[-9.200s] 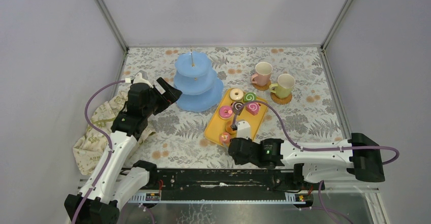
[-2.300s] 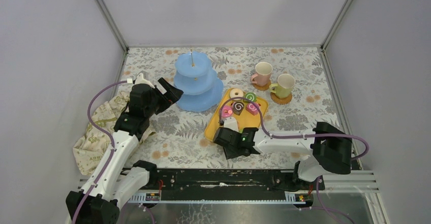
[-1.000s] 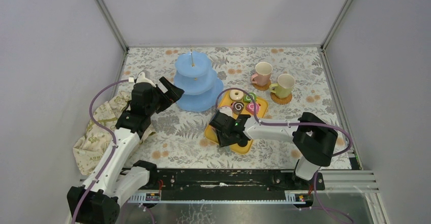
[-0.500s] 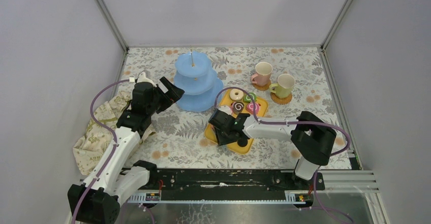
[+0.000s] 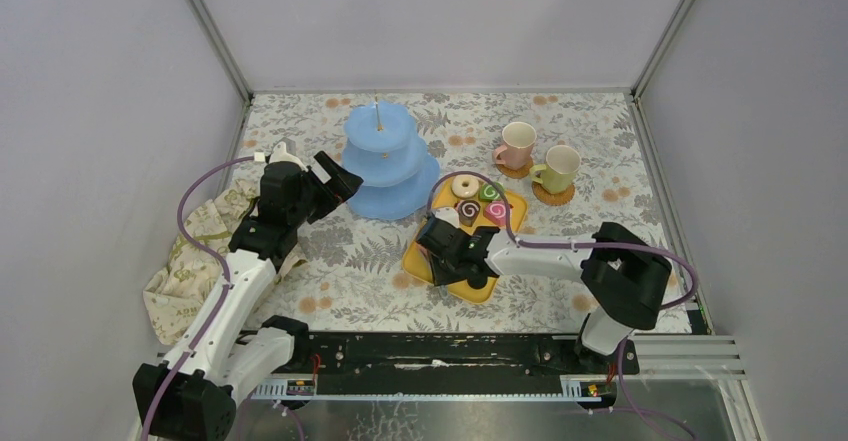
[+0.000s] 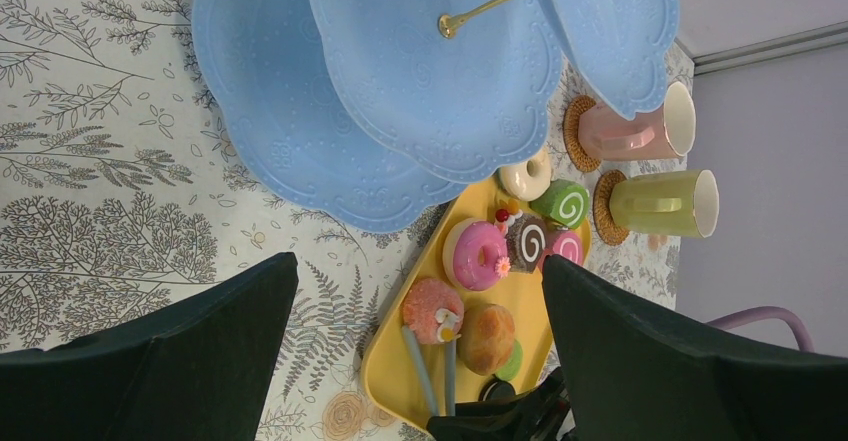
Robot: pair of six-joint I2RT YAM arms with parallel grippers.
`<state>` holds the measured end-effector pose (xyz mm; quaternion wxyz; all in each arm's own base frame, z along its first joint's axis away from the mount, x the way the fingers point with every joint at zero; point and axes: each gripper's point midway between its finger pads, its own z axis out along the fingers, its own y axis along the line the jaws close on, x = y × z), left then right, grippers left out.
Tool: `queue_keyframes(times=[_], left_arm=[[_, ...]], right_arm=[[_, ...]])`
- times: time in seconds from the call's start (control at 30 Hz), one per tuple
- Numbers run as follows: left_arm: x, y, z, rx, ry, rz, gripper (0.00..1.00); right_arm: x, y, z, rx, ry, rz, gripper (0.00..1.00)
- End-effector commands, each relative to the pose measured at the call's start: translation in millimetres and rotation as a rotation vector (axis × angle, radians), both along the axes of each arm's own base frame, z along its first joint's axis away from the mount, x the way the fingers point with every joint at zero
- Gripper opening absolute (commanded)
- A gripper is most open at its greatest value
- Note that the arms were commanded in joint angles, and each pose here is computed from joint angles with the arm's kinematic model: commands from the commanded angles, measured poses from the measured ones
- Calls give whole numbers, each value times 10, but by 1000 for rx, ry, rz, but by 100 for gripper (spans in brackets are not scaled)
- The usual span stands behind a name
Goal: Serve the afternoon tea
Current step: Pick up the desert from the tray, then place the desert on the desert table.
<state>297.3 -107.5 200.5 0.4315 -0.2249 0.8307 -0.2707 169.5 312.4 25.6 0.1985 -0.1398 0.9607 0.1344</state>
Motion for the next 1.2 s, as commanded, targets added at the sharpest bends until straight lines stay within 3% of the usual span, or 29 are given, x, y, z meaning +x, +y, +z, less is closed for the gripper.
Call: queue_keyframes(times=[0.0, 0.63, 1.17], left_arm=[[50, -11, 153, -11, -69, -4, 100], [66, 42, 274, 8, -86, 19, 100], [70, 58, 349, 18, -101, 21, 100]], right_arm=[[99, -128, 165, -4, -59, -20, 19], [65, 34, 622, 61, -93, 21, 17], [333, 627, 772, 63, -89, 84, 17]])
